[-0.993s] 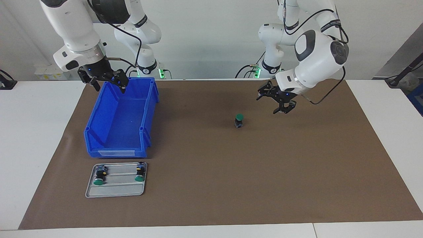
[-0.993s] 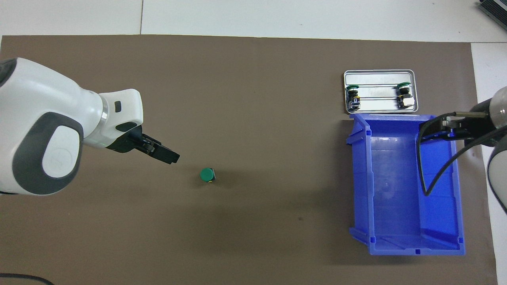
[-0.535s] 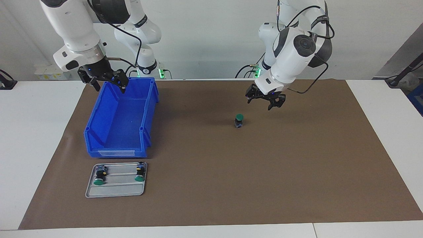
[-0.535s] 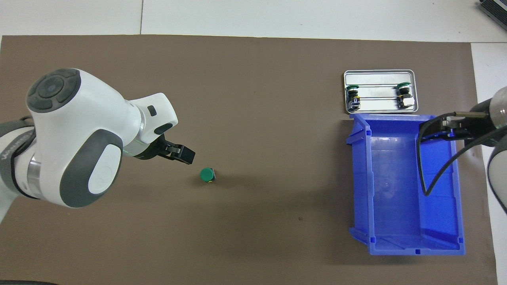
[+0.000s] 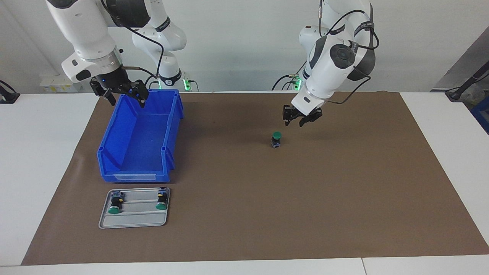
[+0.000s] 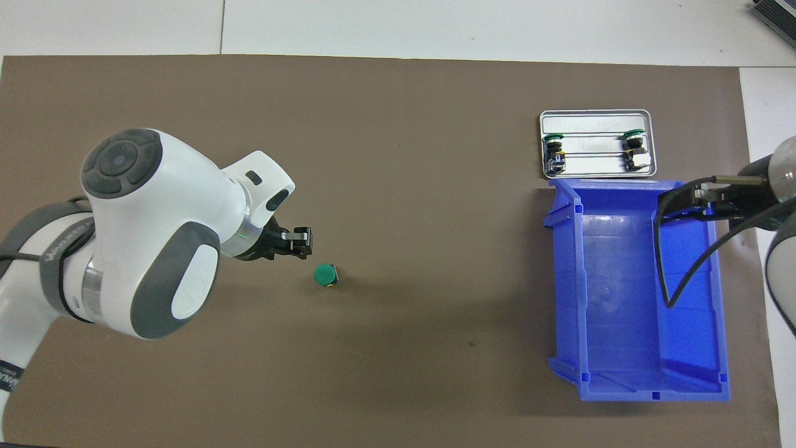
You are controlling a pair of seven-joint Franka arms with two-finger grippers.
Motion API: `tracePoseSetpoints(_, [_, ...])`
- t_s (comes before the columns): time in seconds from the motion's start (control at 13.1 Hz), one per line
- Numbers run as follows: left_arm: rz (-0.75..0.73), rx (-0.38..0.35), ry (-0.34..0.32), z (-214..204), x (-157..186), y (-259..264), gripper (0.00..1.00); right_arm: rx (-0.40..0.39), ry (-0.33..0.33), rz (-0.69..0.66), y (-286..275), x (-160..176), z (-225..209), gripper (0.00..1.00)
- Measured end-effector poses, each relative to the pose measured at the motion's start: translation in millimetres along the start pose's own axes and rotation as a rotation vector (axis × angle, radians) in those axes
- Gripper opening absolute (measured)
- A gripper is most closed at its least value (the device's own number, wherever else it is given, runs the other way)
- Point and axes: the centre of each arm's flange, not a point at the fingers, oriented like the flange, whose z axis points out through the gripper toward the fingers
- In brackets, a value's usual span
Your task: Place and press button with both arms
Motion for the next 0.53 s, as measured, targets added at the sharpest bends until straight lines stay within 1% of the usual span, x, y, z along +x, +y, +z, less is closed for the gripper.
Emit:
tracePoseSetpoints(0.08, [-0.006, -0.002, 0.014, 9, -5, 9, 0.35, 0.000, 0.000, 0.000, 0, 0, 0, 1.00])
tracePoseSetpoints(0.15, [-0.005, -0.002, 0.018, 18, -10, 14, 0.21, 0.000, 0.000, 0.000, 0, 0, 0, 1.00])
tracePoseSetpoints(0.23, [-0.003, 0.001, 0.016, 27, -14, 17, 0.10, 0.000, 0.000, 0.000, 0, 0, 0, 1.00])
tracePoseSetpoints(0.31, [0.000, 0.005, 0.011, 35, -18, 18, 0.01, 0.000, 0.000, 0.000, 0, 0, 0, 1.00])
tracePoseSetpoints(0.38, [0.000, 0.007, 0.009, 39, -20, 17, 0.01, 0.000, 0.000, 0.000, 0, 0, 0, 1.00])
tracePoseSetpoints(0.53, [-0.003, 0.002, 0.026, 44, -21, 15, 0.01, 0.000, 0.000, 0.000, 0, 0, 0, 1.00])
